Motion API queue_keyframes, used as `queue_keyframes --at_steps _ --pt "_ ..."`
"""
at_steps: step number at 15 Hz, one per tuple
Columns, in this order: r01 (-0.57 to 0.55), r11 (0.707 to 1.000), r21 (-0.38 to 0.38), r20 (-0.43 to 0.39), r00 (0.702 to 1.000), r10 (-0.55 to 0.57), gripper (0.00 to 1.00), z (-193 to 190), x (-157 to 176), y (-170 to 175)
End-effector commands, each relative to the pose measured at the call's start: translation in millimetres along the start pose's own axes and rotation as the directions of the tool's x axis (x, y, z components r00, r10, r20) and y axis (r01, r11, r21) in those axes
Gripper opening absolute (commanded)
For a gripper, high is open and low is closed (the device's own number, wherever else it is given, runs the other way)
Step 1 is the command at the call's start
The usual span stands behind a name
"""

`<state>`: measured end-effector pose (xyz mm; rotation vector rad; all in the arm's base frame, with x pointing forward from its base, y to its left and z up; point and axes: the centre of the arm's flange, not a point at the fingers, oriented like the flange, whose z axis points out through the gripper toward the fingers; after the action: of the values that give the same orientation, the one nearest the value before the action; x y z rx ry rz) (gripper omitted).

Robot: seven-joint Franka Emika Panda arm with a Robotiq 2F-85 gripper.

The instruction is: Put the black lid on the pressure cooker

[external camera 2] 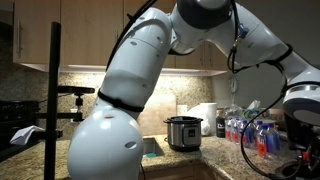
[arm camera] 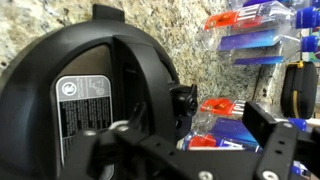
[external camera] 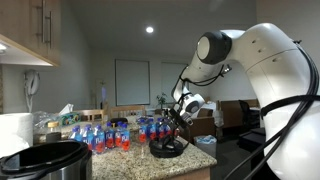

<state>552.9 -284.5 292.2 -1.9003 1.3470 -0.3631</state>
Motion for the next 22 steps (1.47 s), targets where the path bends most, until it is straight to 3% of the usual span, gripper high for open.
queue_keyframes --at_steps 1,9,13,14,15,18,22 --pt "0.017 1.000 -0.009 0.030 0.999 -0.017 1.00 -30.8 -12.4 7.6" --pt "0.016 0.999 -0.041 0.036 0.999 -0.015 1.00 4.9 -3.5 11.1" --pt "-0.010 0.999 0.031 -0.011 1.000 0.010 1.00 13.6 4.2 17.8" --pt "-0.020 0.998 0.063 -0.015 1.000 0.021 0.75 14.6 7.3 19.6" --pt "-0.026 0.996 0.090 -0.014 1.000 0.027 0.74 15.6 10.0 20.3" --pt "-0.013 0.993 0.120 -0.025 1.000 0.017 0.53 16.9 17.2 24.8" --pt "-0.026 0.996 0.087 0.043 0.999 0.023 0.26 19.0 28.4 35.6"
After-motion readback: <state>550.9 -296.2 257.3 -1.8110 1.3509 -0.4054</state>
